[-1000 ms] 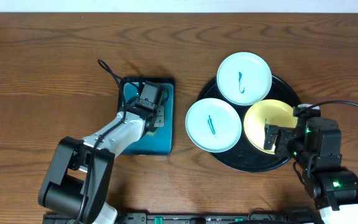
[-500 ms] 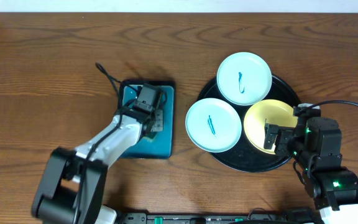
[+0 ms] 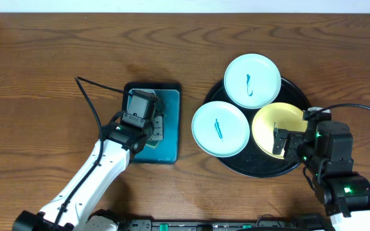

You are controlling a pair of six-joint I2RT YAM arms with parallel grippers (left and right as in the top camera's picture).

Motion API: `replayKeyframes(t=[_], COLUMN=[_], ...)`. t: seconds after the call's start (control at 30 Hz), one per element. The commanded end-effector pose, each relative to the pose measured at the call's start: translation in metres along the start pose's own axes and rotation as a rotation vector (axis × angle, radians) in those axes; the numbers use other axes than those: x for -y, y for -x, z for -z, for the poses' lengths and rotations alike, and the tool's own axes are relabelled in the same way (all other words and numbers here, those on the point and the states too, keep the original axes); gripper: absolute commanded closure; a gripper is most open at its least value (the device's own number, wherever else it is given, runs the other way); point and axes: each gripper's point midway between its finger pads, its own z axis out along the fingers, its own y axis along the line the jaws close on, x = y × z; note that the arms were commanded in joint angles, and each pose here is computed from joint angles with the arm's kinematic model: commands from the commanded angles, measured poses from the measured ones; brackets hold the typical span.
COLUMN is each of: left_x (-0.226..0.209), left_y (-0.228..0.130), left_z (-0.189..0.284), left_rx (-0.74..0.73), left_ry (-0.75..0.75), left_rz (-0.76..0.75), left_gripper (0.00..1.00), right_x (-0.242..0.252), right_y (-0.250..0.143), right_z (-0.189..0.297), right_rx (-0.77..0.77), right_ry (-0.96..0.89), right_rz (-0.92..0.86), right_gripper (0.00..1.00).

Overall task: Clean dirty plates on tray and stack at the side
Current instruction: 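Lift the sponge with the left gripper and pull it left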

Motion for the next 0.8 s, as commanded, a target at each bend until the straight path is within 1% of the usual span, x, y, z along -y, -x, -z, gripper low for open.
replayKeyframes(t=[0.0, 0.2, 0.37, 0.43, 0.57, 0.7, 0.77], left_x=[0.004, 0.013, 0.018, 0.020, 0.025, 0.019, 0.015], left_y=[0.001, 0.007, 0.016, 0.021, 0.030, 0.038, 0.041], left_z=[0.002, 0.002, 0.003, 0.005, 0.015, 0.029, 0.034], left_rx=[0.003, 0.022, 0.030, 0.033, 0.038, 0.064, 0.077], left_ry=[-0.025, -0.073, -0.176, -0.236, -0.418, -0.578, -0.632], left_rz=[-0.012, -0.006, 0.038, 0.052, 0.040, 0.031, 0.049], left_gripper=[0.93, 0.93, 0.93, 0.93, 0.93, 0.93, 0.93], right_x=[-0.001, -0.001, 0.000, 0.000, 0.000, 0.000, 0.001], right_y=[0.006, 0.006, 0.004, 0.003, 0.001, 0.000, 0.000], right_z=[0.004, 0.004, 0.004, 0.004, 0.004, 0.004, 0.004], right_rx=[0.014, 0.012, 0.005, 0.002, -0.008, -0.012, -0.012], right_ry=[0.004, 0.004, 0.002, 0.001, -0.001, -0.002, -0.002], right_rz=[-0.015, -0.015, -0.015, -0.015, -0.016, -0.016, -0.016], right_gripper=[0.01, 0.01, 0.01, 0.01, 0.01, 0.01, 0.01])
